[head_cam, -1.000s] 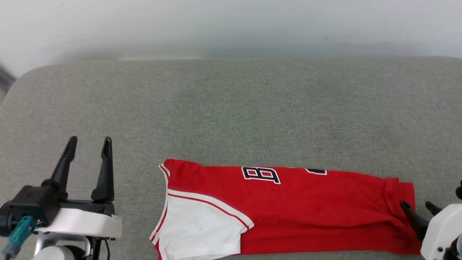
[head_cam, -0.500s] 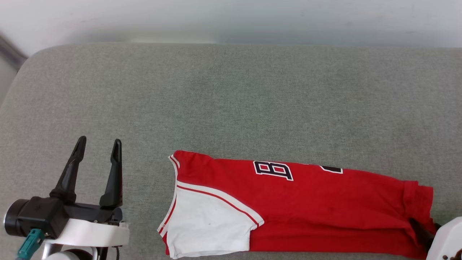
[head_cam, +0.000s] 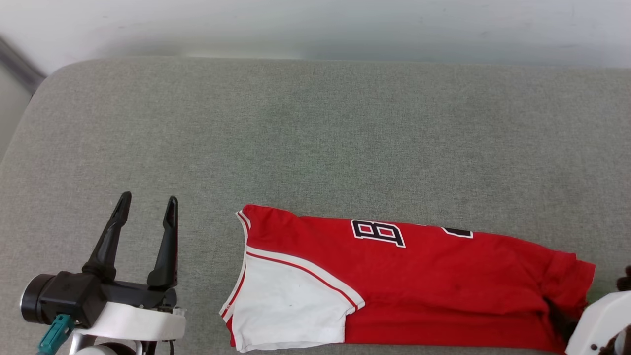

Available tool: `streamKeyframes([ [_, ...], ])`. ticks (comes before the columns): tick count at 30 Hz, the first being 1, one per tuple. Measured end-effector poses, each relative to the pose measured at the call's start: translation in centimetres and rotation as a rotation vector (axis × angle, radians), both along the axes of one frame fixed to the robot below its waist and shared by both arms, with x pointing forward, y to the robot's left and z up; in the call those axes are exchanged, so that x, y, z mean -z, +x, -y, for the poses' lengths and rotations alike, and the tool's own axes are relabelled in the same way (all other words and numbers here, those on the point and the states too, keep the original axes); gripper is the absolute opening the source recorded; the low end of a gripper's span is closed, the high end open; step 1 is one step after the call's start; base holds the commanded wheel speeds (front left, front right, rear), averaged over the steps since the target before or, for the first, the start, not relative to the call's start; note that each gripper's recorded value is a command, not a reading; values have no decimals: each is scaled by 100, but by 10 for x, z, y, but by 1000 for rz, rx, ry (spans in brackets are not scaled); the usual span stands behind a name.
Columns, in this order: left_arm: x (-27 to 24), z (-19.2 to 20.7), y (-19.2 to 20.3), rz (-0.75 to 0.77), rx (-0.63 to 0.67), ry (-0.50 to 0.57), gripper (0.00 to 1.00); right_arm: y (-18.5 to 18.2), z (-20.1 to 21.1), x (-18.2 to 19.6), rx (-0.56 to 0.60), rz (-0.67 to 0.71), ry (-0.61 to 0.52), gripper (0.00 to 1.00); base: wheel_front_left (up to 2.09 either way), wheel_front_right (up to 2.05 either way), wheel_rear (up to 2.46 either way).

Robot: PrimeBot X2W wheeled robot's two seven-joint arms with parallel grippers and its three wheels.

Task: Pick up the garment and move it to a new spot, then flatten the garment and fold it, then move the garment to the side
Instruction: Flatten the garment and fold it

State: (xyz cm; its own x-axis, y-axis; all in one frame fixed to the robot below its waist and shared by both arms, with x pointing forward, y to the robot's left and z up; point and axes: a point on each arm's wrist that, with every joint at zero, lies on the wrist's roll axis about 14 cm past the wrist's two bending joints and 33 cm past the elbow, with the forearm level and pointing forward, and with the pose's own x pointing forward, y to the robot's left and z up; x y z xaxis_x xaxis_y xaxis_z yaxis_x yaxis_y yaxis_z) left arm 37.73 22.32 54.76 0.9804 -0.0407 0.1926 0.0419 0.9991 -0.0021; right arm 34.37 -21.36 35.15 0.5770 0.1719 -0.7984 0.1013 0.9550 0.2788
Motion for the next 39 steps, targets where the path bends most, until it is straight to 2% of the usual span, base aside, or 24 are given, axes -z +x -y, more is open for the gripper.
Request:
streamKeyframes([
  [5,0,-1,-1,1,-2,3,100,1,-18,-2,-30,11,53,100,0,0,0],
  [6,0,-1,-1,1,-1,2,100,1,-19,-2,-31,12,58,83,0,0,0],
  [7,0,-1,-1,2,-2,1,100,1,-20,-2,-32,18,57,42,0,0,0],
  [8,0,-1,-2,5,-3,0,100,1,-19,-3,-28,26,54,8,0,0,0],
  [9,-1,-1,-2,7,-3,-1,100,2,-18,-3,-27,34,46,0,0,0,0],
  [18,-3,1,-4,16,4,-1,100,7,3,-13,36,117,3,0,0,0,0],
  [29,-3,6,-3,15,19,-6,100,14,95,-38,188,188,-218,0,0,0,0],
  [34,-5,7,-6,20,18,-11,100,19,90,-49,167,225,-231,0,0,0,0],
  [39,-7,7,-12,27,17,-15,100,20,61,-62,92,268,-204,0,0,0,0],
])
